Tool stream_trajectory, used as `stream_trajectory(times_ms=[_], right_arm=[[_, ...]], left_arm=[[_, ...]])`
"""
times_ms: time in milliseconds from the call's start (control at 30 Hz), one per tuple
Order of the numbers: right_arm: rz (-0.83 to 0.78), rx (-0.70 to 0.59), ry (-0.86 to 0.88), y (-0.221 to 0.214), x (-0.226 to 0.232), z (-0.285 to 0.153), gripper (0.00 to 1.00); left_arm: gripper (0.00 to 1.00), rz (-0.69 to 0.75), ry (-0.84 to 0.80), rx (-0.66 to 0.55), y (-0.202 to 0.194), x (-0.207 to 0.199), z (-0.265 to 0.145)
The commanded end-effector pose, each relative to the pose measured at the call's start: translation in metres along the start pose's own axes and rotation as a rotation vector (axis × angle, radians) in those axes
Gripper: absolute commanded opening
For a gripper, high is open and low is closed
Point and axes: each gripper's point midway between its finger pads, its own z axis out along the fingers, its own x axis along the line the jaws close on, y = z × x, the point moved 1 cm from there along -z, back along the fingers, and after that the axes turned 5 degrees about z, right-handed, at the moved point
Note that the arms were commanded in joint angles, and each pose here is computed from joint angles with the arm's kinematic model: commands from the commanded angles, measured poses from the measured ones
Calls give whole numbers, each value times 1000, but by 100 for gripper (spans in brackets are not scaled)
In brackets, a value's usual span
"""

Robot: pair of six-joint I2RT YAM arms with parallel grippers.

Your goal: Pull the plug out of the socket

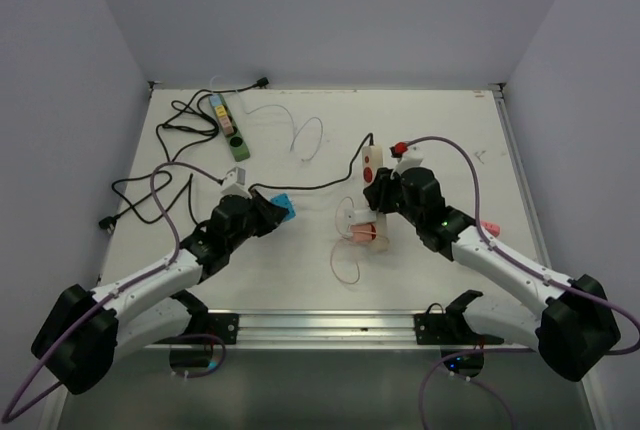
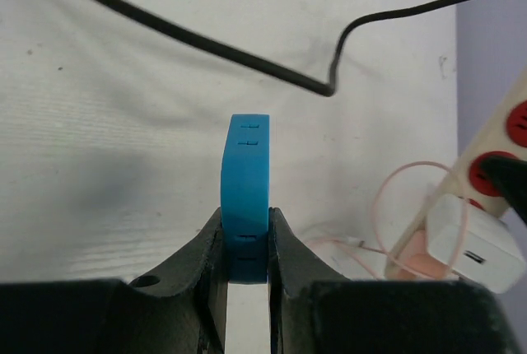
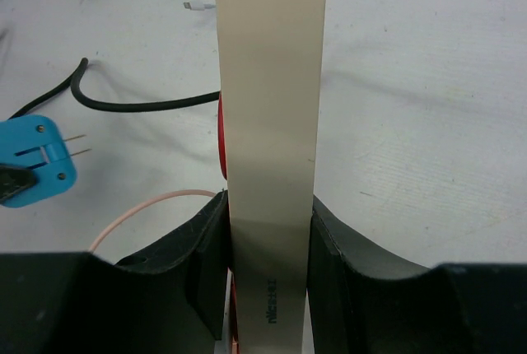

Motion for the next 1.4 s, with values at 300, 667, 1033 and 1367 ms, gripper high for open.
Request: stream_trajectory(times_ms=[300, 667, 1033, 1367], right_arm=[[6, -129, 109, 44, 29, -13, 0], [12, -126, 120, 46, 32, -13, 0], [24, -120, 163, 51, 42, -17, 0], [20, -107, 194, 53, 49, -19, 0]], left_arm=[[19, -69, -48, 162, -38, 43, 25], [91, -96, -12, 172, -40, 52, 15], [100, -1, -140, 162, 1, -6, -9], [89, 146, -365, 115, 32, -123, -30]])
